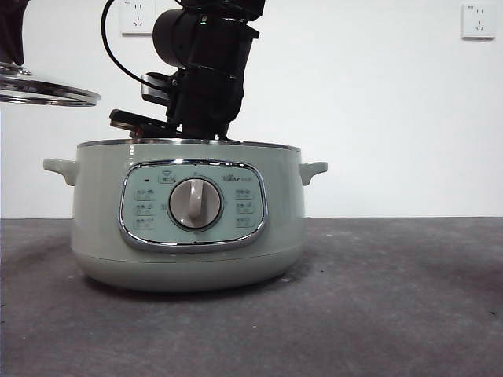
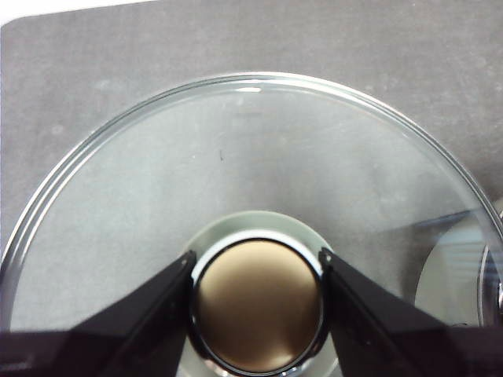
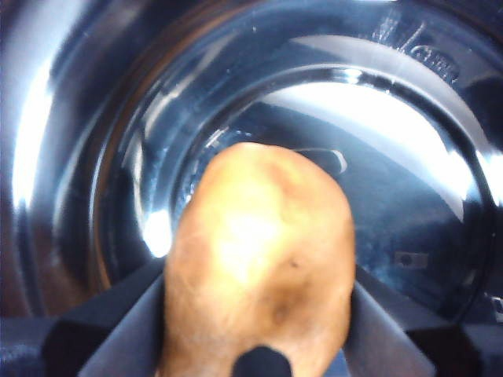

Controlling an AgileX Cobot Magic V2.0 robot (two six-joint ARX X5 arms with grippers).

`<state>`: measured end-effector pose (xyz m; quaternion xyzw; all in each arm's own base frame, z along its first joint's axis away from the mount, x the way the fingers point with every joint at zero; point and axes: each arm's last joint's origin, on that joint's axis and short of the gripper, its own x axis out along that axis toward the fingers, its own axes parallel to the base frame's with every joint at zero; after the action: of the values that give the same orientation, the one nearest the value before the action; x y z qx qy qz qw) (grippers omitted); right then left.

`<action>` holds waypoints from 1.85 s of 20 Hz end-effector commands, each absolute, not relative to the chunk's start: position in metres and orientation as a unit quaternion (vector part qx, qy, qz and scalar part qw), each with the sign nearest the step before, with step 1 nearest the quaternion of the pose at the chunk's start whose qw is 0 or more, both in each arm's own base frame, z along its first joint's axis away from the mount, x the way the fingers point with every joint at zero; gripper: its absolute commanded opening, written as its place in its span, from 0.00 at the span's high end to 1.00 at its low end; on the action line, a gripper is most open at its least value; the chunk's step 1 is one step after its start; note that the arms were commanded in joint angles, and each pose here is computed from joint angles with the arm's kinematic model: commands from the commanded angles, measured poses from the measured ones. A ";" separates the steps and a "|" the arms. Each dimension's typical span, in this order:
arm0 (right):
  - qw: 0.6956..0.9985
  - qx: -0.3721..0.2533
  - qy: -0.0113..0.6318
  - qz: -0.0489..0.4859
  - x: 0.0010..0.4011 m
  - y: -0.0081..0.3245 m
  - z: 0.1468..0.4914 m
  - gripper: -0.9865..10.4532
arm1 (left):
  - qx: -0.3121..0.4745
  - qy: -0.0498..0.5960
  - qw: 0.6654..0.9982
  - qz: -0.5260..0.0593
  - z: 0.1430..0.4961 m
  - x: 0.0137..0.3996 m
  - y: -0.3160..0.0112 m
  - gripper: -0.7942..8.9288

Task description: Pick up the potato,open the lid,put the potato in the pot,close the lid

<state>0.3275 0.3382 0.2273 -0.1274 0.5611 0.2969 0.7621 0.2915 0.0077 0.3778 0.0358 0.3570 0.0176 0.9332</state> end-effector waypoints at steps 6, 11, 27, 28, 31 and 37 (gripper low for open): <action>0.788 -0.120 0.532 0.284 0.322 0.337 0.249 0.38 | 0.031 0.337 0.941 -0.007 0.385 0.289 0.007 0.93; 0.838 -0.122 0.458 0.269 0.291 0.300 0.339 0.38 | 0.010 0.338 0.939 -0.060 0.384 0.288 -0.002 0.93; 0.864 -0.175 0.419 0.220 0.178 0.175 0.439 0.39 | 0.093 0.374 0.887 -0.252 0.349 0.292 -0.143 0.93; 0.863 -0.174 0.422 0.216 0.171 0.168 0.434 0.39 | 0.102 0.372 0.888 -0.251 0.348 0.291 -0.150 0.93; 0.867 -0.156 0.424 0.212 0.152 0.148 0.413 0.39 | 0.110 0.367 0.884 -0.267 0.344 0.288 -0.167 0.93; 0.875 -0.116 0.427 0.196 0.124 0.119 0.375 0.39 | 0.119 0.389 0.871 -0.274 0.324 0.298 -0.181 0.93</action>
<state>0.1234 0.1181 0.3767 -0.1287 0.4247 0.2010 0.8733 0.2988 -0.1801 0.3197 0.1228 0.3982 -0.2711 0.8677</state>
